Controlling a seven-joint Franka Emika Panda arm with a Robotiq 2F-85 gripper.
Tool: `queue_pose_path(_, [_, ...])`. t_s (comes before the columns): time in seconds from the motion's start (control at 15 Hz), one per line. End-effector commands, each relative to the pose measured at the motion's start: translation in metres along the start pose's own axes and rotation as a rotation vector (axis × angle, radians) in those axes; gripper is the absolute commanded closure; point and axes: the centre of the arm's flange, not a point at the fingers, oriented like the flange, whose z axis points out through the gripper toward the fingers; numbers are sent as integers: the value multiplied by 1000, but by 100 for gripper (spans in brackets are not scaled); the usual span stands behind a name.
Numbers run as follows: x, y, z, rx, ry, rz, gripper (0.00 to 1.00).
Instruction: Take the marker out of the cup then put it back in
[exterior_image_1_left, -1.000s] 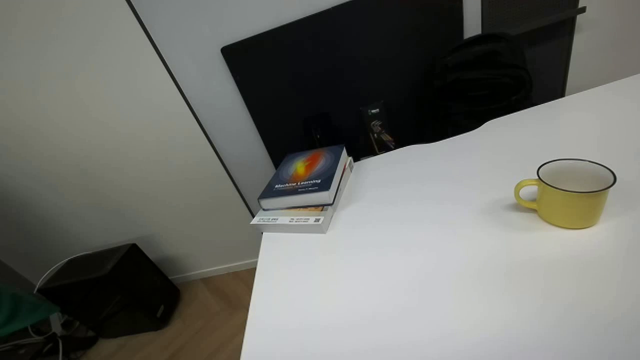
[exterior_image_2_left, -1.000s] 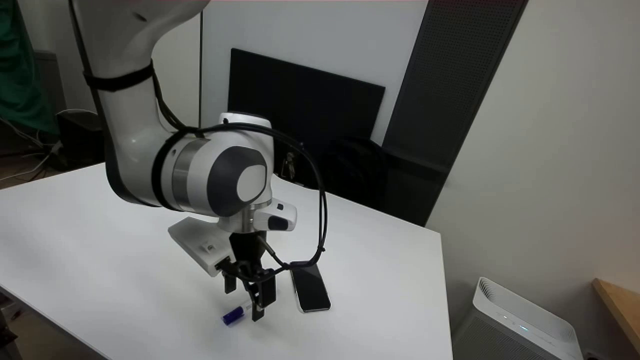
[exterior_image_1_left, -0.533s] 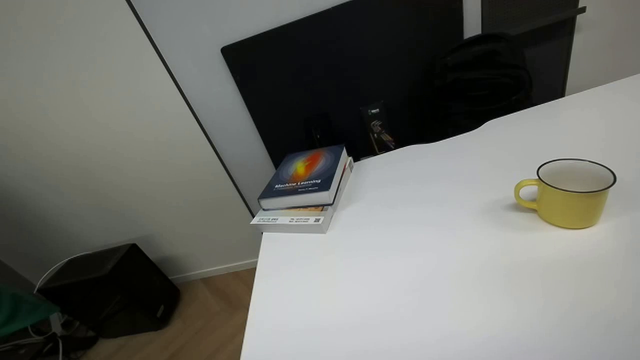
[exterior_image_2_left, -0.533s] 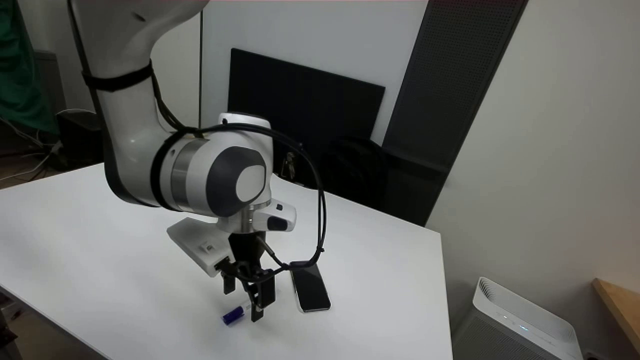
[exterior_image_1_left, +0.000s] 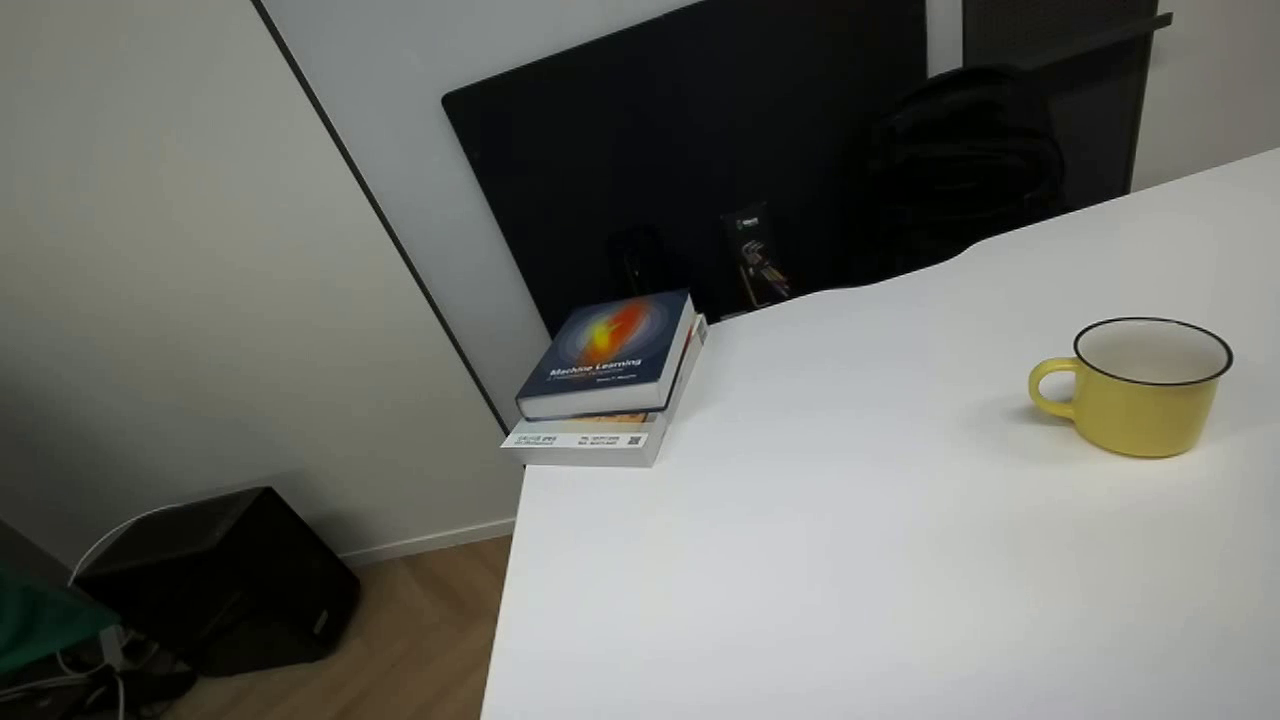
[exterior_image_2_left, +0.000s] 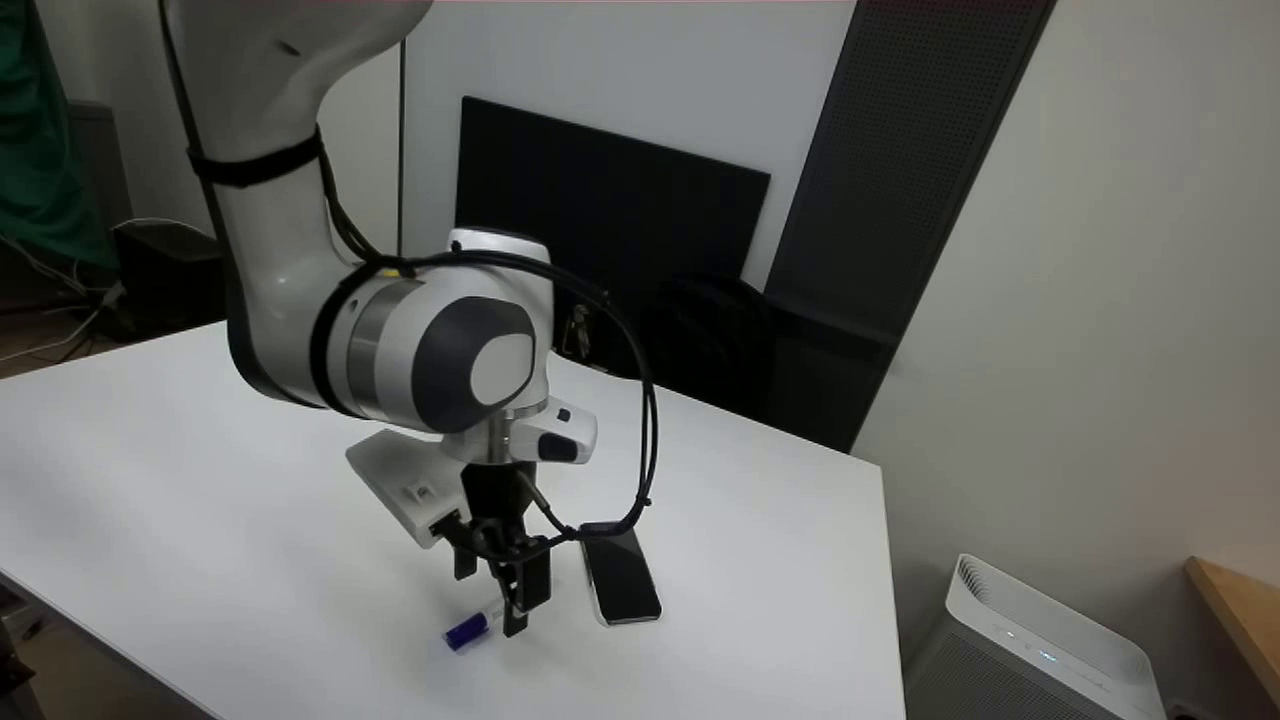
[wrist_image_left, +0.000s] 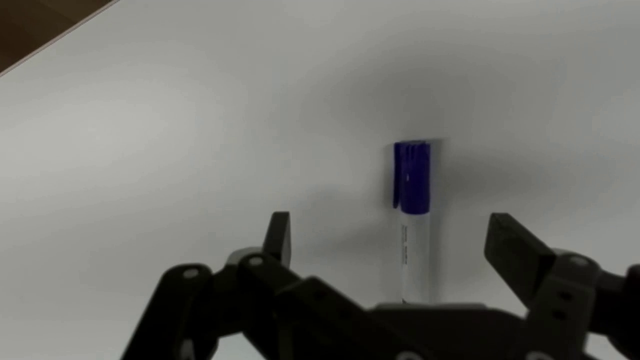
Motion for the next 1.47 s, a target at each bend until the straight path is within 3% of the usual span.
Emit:
queue_pose_path(0.0, [-9,-1,26,22,0,25,0])
queue_pose_path(0.4, [-13,-4,46,85,35,32,0])
queue_pose_path(0.73, [-17,-3,61,107,-15,47,0])
queue_pose_path(0.8, [-17,-2,65,98,-20,55,25])
queue_pose_path(0.87, [-17,-1,68,96,-26,54,26])
queue_pose_path(1.4, [-14,2,75,56,-33,66,80])
